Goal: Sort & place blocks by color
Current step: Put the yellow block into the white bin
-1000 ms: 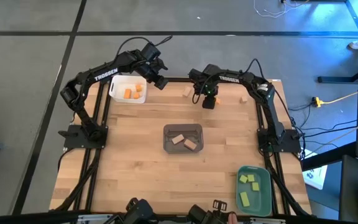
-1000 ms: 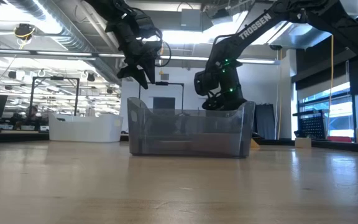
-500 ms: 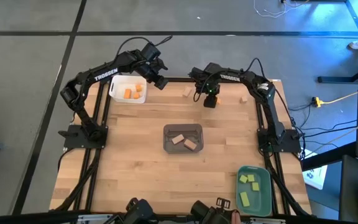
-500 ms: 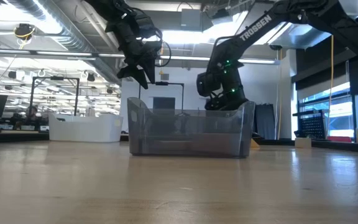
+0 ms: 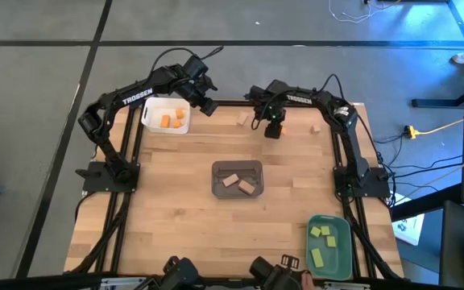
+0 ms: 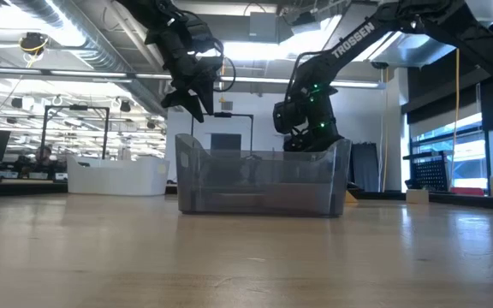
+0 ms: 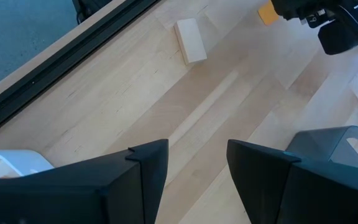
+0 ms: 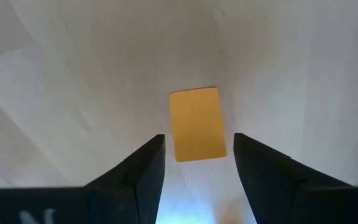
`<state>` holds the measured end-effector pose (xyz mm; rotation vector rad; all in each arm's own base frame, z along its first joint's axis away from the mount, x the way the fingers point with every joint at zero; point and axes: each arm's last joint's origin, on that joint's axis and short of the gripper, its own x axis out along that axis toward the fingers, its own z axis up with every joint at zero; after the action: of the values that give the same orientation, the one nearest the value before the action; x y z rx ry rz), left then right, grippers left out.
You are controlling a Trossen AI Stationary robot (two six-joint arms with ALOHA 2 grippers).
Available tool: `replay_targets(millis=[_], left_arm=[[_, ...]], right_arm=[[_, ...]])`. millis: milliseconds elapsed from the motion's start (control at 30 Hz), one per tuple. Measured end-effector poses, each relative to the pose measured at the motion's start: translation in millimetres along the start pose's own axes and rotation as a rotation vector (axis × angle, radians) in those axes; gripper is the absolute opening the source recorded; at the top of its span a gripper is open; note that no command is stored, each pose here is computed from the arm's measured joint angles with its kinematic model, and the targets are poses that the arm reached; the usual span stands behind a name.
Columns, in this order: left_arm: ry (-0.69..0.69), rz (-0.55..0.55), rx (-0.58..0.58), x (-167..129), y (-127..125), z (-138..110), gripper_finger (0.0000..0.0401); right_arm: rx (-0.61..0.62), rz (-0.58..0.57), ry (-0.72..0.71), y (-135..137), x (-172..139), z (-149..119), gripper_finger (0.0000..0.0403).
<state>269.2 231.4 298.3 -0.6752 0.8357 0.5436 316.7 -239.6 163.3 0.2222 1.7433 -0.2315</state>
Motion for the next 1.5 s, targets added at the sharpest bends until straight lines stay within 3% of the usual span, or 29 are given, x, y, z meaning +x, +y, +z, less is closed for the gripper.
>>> replay_targets(millis=[433,600,767,900,1233,1500], left_arm=[[0.000,0.000,0.000,0.0,-0.1,0.0,0.0156],[0.001,0.001,0.000,0.0,0.0,-0.1,0.0156],[0.001,0.002,0.033,0.0,0.1,-0.1,0.0156],[0.023,-0.002,0.188,0.0,0.4,-2.2,0.0156],[0.045,-0.013,0.696,1.1,-4.1,-5.4,0.0156],[-0.039,-0.027,1.046,2.6,-28.0,-4.0,0.0156]], right_arm=[[-0.099,0.004,0.033,6.0,39.1,-11.5,0.0180],[-0.098,0.003,0.032,5.9,39.3,-10.7,0.0133],[-0.075,0.004,0.019,3.7,32.2,-6.4,0.0131],[-0.074,0.006,-0.077,-1.1,17.6,5.9,0.0131],[-0.106,0.153,-0.284,-2.6,-47.6,20.6,0.0131],[-0.146,0.297,-0.483,-2.4,-112.2,19.2,0.0131]])
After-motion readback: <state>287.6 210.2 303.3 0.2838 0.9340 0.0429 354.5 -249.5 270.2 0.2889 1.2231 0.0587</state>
